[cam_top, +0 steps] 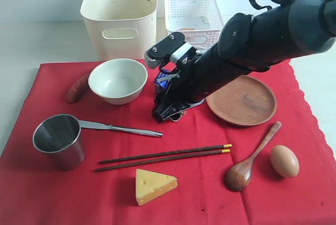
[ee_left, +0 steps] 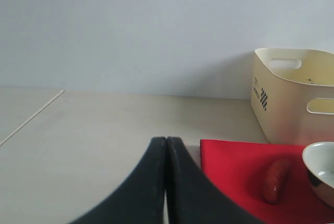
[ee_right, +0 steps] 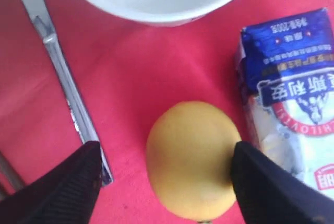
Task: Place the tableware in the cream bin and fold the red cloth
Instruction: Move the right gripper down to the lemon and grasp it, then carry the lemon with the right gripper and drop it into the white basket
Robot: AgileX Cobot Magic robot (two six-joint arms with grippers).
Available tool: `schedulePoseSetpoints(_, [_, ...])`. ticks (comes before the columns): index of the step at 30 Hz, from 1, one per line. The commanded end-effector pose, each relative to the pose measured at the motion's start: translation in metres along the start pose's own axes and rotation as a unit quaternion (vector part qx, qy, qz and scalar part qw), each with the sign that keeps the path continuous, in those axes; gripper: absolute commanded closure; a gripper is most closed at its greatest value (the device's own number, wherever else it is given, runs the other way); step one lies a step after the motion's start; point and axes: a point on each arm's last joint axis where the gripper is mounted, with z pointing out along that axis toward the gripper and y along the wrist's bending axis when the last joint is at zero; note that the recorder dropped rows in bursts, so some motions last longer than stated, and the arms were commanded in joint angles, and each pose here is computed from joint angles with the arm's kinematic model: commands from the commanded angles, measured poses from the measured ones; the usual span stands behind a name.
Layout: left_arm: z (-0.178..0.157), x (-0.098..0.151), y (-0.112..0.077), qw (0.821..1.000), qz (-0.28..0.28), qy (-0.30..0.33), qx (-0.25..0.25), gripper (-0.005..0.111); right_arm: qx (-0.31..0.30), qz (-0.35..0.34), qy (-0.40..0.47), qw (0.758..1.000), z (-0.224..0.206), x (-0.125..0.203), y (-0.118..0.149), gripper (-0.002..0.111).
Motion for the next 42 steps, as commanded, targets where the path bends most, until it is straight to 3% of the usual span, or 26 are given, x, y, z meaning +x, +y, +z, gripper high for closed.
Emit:
schedulePoseSetpoints(1, [0.000, 0.000, 0.000, 1.000, 0.005, -0.002, -0.001, 0.106, -0.011, -0.003, 0.028, 1.000, 0.017, 0.008, -0.001, 0.041])
schedulePoseSetpoints(15, [0.000, 0.000, 0.000, 1.000, 0.005, -0.002, -0.001, 0.106, 0.006, -0.006, 0.025, 1.000, 0.024, 0.010, -0.005, 0.041])
schedulePoseSetpoints(18, [0.000, 0.000, 0.000, 1.000, 0.005, -0.002, -0.001, 0.106, 0.019, -0.006, 0.014, 1.000, 0.024, 0.008, -0.007, 0.035])
schedulePoseSetpoints(22, [0.000, 0.000, 0.000, 1.000, 0.005, -0.002, -0.001, 0.106, 0.027, -0.037, -0.002, 0.999, 0.027, 0.002, 0.006, 0.033])
schedulePoseSetpoints(29, [0.000, 0.000, 0.000, 1.000, 0.005, -0.002, -0.001, 0.106, 0.038, -0.046, -0.015, 0.998, 0.028, -0.004, 0.006, 0.035])
schedulePoseSetpoints(33, [0.000, 0.000, 0.000, 1.000, 0.005, -0.002, -0.001, 0.106, 0.030, -0.049, -0.010, 0.998, 0.036, -0.008, 0.005, 0.049])
schedulePoseSetpoints(42, [0.000, 0.000, 0.000, 1.000, 0.005, -0.002, -0.001, 0.106, 0.020, -0.052, -0.016, 0.998, 0.030, -0.016, 0.007, 0.095])
